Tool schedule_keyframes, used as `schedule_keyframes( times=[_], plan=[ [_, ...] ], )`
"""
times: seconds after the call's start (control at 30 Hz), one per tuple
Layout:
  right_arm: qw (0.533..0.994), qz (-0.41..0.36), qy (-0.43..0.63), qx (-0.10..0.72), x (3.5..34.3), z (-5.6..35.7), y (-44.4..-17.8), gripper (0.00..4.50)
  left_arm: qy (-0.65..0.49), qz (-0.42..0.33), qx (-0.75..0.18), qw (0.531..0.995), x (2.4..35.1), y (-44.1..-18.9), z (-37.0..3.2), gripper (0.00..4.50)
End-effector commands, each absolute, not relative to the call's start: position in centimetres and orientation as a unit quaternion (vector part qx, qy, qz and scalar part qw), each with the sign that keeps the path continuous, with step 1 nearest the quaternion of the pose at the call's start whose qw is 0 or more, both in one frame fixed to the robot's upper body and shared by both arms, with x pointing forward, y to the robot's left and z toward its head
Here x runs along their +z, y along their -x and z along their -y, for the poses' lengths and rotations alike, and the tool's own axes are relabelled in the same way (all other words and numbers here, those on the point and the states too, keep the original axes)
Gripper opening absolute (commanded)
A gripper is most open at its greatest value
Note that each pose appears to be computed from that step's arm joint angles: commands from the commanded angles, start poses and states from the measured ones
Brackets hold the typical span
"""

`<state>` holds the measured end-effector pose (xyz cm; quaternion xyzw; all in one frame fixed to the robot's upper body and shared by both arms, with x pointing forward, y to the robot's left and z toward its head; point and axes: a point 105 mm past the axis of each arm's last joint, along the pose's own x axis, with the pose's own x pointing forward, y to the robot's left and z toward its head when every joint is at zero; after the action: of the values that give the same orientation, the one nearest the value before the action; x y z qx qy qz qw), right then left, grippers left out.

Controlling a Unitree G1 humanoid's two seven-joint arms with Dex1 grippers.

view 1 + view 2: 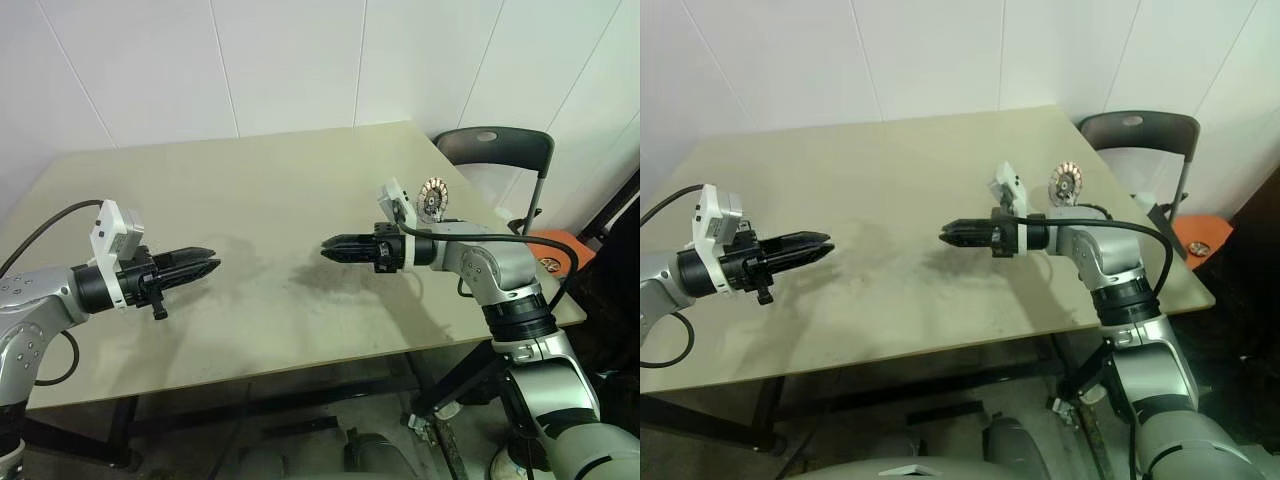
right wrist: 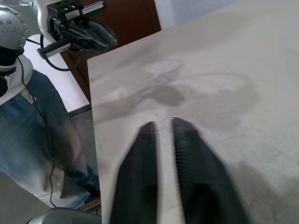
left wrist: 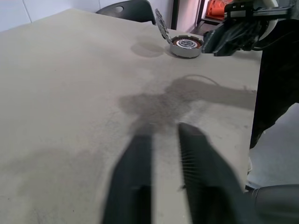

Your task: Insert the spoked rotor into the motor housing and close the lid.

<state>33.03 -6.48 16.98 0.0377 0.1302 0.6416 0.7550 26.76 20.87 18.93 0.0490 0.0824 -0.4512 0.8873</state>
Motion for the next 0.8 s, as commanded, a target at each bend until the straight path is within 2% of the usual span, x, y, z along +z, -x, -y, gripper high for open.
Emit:
schedule_keyframes(
  times=[0.03, 0.33, 0.7, 0.8],
  plan=[
    [0.758, -0.108, -0.018, 0.643, 18.0, 6.3, -33.1, 0.00, -0.069, -0.058, -0.451, 0.888, 20.6, -26.5, -20.9, 0.02],
    [0.766, -0.128, 0.016, 0.629, 16.9, 6.2, -33.5, 0.00, -0.089, -0.035, -0.414, 0.905, 21.2, -28.2, -21.2, 0.02],
    [0.761, -0.128, -0.006, 0.635, 17.7, 6.5, -33.3, 0.00, -0.115, -0.001, -0.360, 0.926, 21.6, -29.9, -21.8, 0.02],
    [0.782, -0.098, -0.014, 0.616, 18.8, 6.2, -34.7, 0.00, -0.138, 0.026, -0.315, 0.939, 22.0, -30.9, -22.6, 0.02]
  ],
)
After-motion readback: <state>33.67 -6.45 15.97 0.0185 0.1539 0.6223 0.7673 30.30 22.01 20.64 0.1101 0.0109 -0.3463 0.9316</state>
